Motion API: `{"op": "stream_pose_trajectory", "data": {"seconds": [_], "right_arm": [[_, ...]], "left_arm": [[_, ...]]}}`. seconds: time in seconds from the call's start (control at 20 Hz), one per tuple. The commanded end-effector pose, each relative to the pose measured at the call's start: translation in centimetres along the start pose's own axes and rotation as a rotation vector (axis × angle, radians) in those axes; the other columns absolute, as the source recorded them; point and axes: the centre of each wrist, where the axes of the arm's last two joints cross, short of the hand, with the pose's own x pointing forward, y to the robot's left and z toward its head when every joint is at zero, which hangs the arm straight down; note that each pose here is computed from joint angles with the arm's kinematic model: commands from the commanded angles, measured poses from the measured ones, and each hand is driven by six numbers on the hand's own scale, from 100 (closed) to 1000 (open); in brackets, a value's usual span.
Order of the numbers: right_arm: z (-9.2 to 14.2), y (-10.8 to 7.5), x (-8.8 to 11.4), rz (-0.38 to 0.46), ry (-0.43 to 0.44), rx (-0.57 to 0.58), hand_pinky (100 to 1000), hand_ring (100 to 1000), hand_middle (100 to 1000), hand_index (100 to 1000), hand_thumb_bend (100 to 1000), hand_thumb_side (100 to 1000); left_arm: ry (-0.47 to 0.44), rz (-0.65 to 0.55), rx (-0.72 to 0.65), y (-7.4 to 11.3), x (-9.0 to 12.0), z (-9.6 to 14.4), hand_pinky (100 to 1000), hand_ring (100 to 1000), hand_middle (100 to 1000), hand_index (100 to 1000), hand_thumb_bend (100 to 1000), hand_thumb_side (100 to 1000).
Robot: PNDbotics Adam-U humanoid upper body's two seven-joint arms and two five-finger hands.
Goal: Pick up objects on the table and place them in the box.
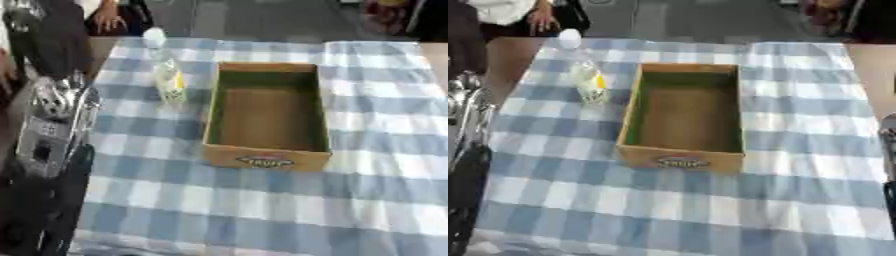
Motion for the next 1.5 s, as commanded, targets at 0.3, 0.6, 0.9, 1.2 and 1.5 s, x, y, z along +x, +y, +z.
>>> {"op": "stream_pose_trajectory", "data": {"seconds": [0.3, 0.6, 0.9, 1.2, 1.5], "right_arm": [[-1.3, 0.5, 0.5, 0.000, -0.022, 0.023, 670, 796, 824, 823, 100, 1000], [-1.2, 0.6, 0.5, -0.001, -0.007, 0.020, 666, 794, 823, 822, 100, 1000], [-0.8, 0.2, 0.5, 0.004, 0.024, -0.001, 665, 792, 823, 821, 100, 1000], [-0.5, 0.1, 0.5, 0.003, 0.048, 0.004, 665, 795, 822, 825, 100, 1000], [-0.3, 0.2, 0.4, -0.004, 0.064, 0.012, 669, 797, 823, 826, 100, 1000]], "left_arm": [[-0.035, -0.020, -0.007, 0.3, 0.6, -0.8, 881, 747, 849, 906, 415, 963], [0.013, -0.126, -0.054, 1.0, 0.2, -0.8, 899, 760, 873, 930, 483, 954], [0.191, -0.473, -0.227, 3.2, -1.5, -2.3, 907, 765, 883, 951, 560, 910], [0.299, -0.731, -0.437, 5.4, -2.9, -4.6, 903, 775, 888, 956, 617, 880], [0.421, -0.854, -0.614, 7.3, -4.6, -6.0, 886, 783, 954, 981, 789, 773]]}}
